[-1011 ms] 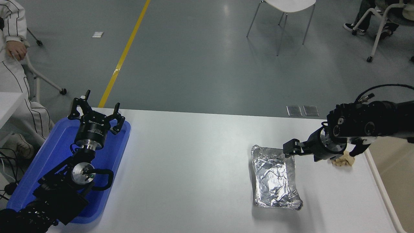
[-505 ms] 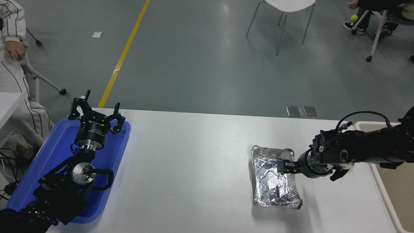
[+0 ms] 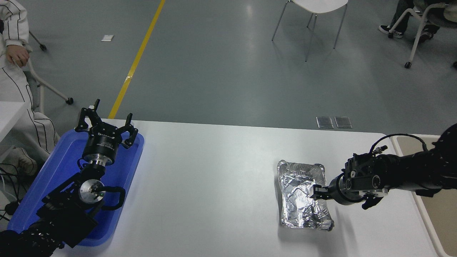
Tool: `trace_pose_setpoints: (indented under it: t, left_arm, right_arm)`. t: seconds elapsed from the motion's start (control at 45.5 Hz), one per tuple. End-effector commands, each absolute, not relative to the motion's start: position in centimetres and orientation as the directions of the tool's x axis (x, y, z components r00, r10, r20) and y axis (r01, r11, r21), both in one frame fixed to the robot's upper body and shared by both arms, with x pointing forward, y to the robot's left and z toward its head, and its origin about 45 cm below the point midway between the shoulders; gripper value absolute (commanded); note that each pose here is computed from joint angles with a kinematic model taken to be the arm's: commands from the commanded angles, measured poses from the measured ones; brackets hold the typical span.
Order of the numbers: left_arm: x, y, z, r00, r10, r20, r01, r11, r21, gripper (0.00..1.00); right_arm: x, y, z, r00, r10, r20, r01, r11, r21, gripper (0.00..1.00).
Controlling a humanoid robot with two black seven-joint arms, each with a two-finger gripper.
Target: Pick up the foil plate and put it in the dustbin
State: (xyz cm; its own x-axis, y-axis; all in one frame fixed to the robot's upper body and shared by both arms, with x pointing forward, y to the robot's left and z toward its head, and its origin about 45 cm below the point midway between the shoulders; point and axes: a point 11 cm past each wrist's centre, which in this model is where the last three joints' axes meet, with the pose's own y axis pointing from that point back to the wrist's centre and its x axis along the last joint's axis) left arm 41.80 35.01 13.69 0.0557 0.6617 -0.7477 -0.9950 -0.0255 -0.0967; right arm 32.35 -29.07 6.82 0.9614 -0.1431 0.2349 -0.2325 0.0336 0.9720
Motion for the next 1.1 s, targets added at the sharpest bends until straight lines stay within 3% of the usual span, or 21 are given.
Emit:
trace_pose_setpoints:
  t: [0.0,0.066,0.088,0.242,0.484,0.747,1.077]
  left_arm:
    - [41.81,34.97,13.71,0.057,0.661,-0.748,-0.9950,-0.024,-0.097,1.00]
    - [41.80,35.01,13.68,0.056,0.662,-0.748,-0.9950,-0.025,-0.096,1.00]
    - [41.85,35.00,13.75,0.057,0.662,-0.748,-0.9949,-0.025,-0.098,1.00]
    - [41.80,35.01,13.68,0.056,0.662,-0.748,-0.9950,-0.025,-0.096,1.00]
    - [41.80,35.03,13.69,0.056,0.662,-0.748,-0.9949,-0.027,-0.097,1.00]
    - [41.81,34.97,13.71,0.057,0.661,-0.748,-0.9950,-0.024,-0.097,1.00]
    - [41.81,34.97,13.71,0.057,0.661,-0.748,-0.9950,-0.024,-0.097,1.00]
  right_arm:
    - [31.2,-28.5,6.1,0.967,-0.165,0.196,-0.197,0.010,0.980,0.19]
    - [30.8,-28.3,6.0,0.971,-0.162,0.175,-0.177,0.004,0.984,0.01]
    - [30.6,-28.3,6.0,0.972,-0.161,0.168,-0.170,0.002,0.985,0.00]
    - [30.0,-28.2,6.4,0.984,-0.152,0.089,-0.092,-0.014,0.996,0.00]
    - [30.7,-29.5,8.4,0.981,-0.177,0.079,-0.084,-0.018,0.996,0.00]
    - [30.8,-31.4,14.0,0.976,-0.214,0.047,-0.063,-0.068,0.996,0.00]
    - [30.7,-30.0,23.4,0.999,-0.040,0.023,-0.028,-0.133,0.991,0.00]
